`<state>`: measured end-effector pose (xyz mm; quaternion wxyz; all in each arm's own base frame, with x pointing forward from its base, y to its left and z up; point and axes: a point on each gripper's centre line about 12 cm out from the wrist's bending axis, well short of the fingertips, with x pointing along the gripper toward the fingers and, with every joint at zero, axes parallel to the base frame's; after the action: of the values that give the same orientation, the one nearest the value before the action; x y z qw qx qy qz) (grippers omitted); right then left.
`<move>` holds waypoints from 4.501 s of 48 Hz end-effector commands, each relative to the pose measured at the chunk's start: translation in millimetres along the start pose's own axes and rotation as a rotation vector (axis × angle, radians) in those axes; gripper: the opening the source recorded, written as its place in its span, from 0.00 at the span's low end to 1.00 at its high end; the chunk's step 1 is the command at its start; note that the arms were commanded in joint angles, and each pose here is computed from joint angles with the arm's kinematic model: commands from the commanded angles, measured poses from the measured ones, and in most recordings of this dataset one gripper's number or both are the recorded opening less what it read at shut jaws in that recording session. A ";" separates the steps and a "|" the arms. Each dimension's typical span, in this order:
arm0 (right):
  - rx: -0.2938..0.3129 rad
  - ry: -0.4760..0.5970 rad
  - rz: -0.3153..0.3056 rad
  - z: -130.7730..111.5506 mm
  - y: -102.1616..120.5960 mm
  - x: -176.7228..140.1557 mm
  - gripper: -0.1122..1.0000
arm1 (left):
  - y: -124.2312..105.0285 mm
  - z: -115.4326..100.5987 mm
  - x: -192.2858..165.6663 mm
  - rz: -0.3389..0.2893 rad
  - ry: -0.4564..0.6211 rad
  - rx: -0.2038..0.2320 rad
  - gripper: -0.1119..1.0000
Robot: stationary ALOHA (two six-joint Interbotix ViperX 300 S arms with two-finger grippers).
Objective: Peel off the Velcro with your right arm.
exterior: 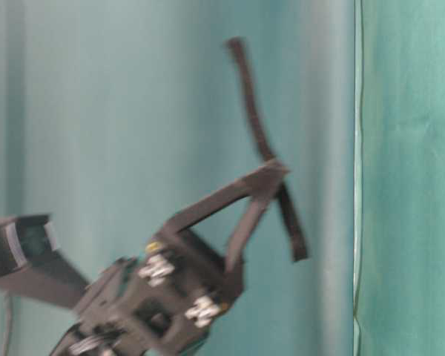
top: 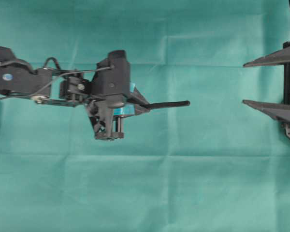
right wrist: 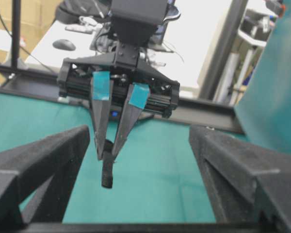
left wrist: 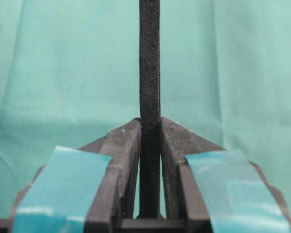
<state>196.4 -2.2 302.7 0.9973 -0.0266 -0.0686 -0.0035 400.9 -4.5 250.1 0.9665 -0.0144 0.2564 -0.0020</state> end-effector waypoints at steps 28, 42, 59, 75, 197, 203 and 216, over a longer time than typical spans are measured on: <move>-0.193 -0.022 0.024 35.5 0.4 41.1 0.72 | -0.1 37.8 -62.1 -0.004 -0.202 -0.015 0.19; -0.288 0.021 0.037 22.3 1.5 61.3 0.72 | 0.0 44.3 -69.7 -0.017 -0.311 -0.086 0.19; -0.426 0.047 0.018 9.0 -6.5 74.3 0.72 | 3.7 38.9 -75.0 -0.056 -0.392 -0.314 0.19; -0.488 0.025 -0.005 5.3 -13.2 88.9 0.72 | 7.3 28.2 -79.3 -0.075 -0.405 -0.442 0.19; -0.489 0.035 0.026 -29.1 -10.6 132.5 0.65 | 14.9 19.6 -81.3 -0.055 -0.408 -0.457 0.19; -0.489 0.027 0.026 -27.9 -10.0 132.8 0.65 | 15.4 19.2 -81.2 -0.053 -0.408 -0.457 0.19; -0.490 -0.006 0.022 -24.1 -9.7 132.8 0.64 | 15.0 16.7 -80.6 -0.053 -0.402 -0.459 0.19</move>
<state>330.6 -15.0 287.9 0.9622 -0.2681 -0.0476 -0.0071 340.7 10.7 293.6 0.9683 -0.2368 0.0710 0.0355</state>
